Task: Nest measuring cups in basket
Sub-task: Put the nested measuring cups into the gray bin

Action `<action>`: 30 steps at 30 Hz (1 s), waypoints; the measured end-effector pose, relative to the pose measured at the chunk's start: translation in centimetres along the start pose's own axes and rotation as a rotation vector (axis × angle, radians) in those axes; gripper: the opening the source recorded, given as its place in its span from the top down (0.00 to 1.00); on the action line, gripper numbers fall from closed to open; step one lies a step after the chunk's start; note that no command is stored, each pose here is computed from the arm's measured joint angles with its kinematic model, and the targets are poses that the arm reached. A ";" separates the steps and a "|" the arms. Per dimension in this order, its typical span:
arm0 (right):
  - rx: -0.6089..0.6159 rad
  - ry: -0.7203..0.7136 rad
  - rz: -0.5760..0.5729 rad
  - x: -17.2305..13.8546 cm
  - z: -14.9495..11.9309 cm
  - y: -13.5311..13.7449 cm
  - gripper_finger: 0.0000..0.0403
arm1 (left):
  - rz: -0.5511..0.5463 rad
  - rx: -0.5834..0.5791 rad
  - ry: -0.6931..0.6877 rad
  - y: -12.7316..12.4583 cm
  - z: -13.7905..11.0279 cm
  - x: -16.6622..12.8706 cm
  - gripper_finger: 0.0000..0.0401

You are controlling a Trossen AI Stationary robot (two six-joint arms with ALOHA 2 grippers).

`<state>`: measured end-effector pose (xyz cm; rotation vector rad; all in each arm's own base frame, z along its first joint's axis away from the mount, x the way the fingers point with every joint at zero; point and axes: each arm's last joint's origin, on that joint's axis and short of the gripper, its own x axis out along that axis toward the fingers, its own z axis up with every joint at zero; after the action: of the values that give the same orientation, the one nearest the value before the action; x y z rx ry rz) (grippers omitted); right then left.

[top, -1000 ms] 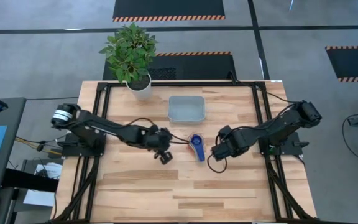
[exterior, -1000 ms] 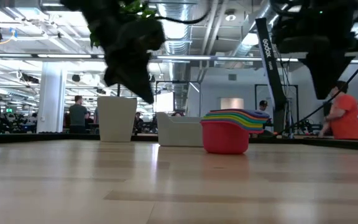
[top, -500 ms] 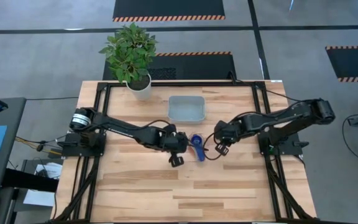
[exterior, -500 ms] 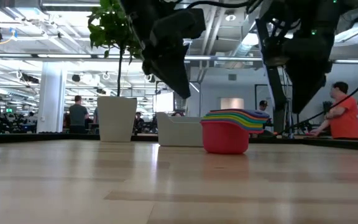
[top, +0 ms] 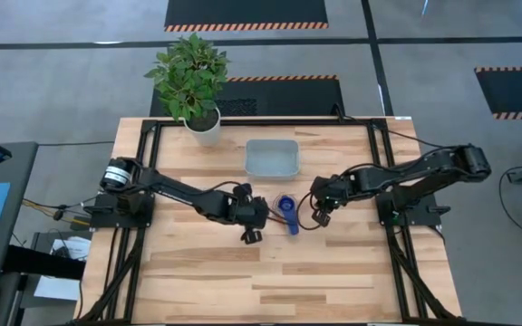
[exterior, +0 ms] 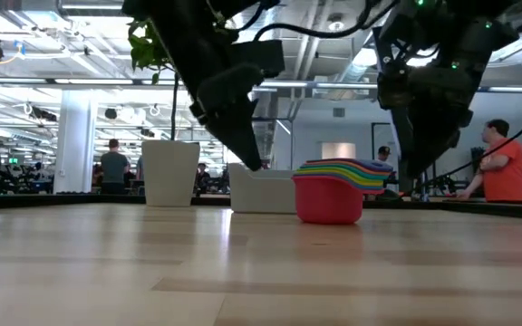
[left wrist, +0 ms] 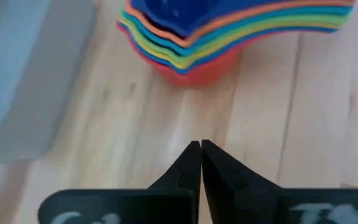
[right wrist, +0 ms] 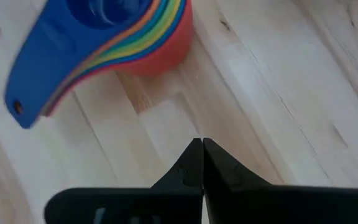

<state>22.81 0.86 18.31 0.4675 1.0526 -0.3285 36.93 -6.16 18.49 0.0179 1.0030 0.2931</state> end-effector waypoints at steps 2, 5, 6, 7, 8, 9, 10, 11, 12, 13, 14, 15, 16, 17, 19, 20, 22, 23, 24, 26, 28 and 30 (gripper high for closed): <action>0.017 -0.024 0.027 0.1 0.1 0.0 0.94 | -0.022 -0.007 -0.027 -0.4 -0.6 0.4 1.00; 0.017 -0.054 0.046 -0.2 0.3 0.1 0.91 | -0.049 -0.043 -0.083 -0.8 -1.2 1.0 1.00; 0.010 -0.061 0.050 -0.3 0.3 0.1 0.91 | -0.055 -0.049 -0.097 -0.8 -1.5 1.1 1.00; 0.007 -0.059 0.047 -0.3 0.4 0.0 0.90 | -0.064 -0.054 -0.119 -0.9 -1.6 1.3 1.00; 0.008 -0.052 0.040 -0.3 0.3 -0.1 0.91 | -0.077 -0.056 -0.136 -0.9 -1.7 1.5 1.00; 0.012 -0.049 0.036 -0.3 0.3 -0.2 0.91 | -0.091 -0.056 -0.147 -1.0 -1.9 1.6 1.00; 0.014 -0.052 0.033 -0.3 0.4 -0.3 0.92 | -0.106 -0.055 -0.154 -1.0 -2.2 1.8 1.00; 0.018 -0.055 0.031 -0.3 0.4 -0.3 0.92 | -0.119 -0.054 -0.155 -1.0 -2.5 2.0 1.00; 0.019 -0.058 0.029 -0.3 0.5 -0.4 0.93 | -0.118 -0.054 -0.153 -0.9 -2.8 2.2 1.00; 0.022 -0.061 0.027 -0.3 0.6 -0.5 0.94 | -0.116 -0.055 -0.146 -0.8 -3.2 2.3 1.00; 0.025 -0.065 0.025 -0.3 0.6 -0.5 0.95 | -0.111 -0.056 -0.137 -0.7 -3.6 2.2 1.00; 0.026 -0.069 0.021 -0.3 0.6 -0.6 0.96 | -0.109 -0.057 -0.136 -0.5 -3.8 2.2 1.00; 0.028 -0.075 0.012 -0.3 0.7 -0.6 0.96 | -0.108 -0.061 -0.145 -0.3 -3.9 2.0 1.00; 0.033 -0.078 0.006 -0.3 0.8 -0.7 0.96 | -0.102 -0.059 -0.151 0.0 -4.1 1.7 1.00; 0.045 -0.082 -0.004 -0.3 0.9 -1.0 0.96 | -0.077 -0.064 -0.183 0.8 -4.4 1.0 1.00; 0.051 -0.084 -0.008 -0.3 1.0 -1.2 0.95 | -0.066 -0.074 -0.210 1.3 -4.4 0.9 1.00; 0.069 -0.104 -0.010 -0.2 1.5 -1.6 0.93 | -0.066 -0.105 -0.266 2.5 -4.7 0.6 1.00; 0.079 -0.115 -0.010 0.0 1.7 -1.8 0.92 | -0.091 -0.128 -0.301 3.0 -4.7 0.6 1.00; 0.092 -0.123 -0.009 0.1 1.9 -1.9 0.91 | -0.124 -0.152 -0.333 3.3 -4.5 0.7 1.00; 0.106 -0.150 0.013 0.0 2.2 -1.9 0.90 | -0.163 -0.182 -0.343 3.8 -4.5 0.8 1.00; 0.122 -0.175 0.048 -0.1 2.5 -1.6 0.89 | -0.170 -0.186 -0.339 3.7 -4.1 1.0 1.00; 0.130 -0.183 0.064 -0.1 2.6 -1.4 0.90 | -0.162 -0.178 -0.352 3.5 -3.6 1.0 1.00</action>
<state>24.04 -1.64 19.17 0.5752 0.8395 -0.3770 33.60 -2.97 16.24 -0.1681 0.6226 0.2200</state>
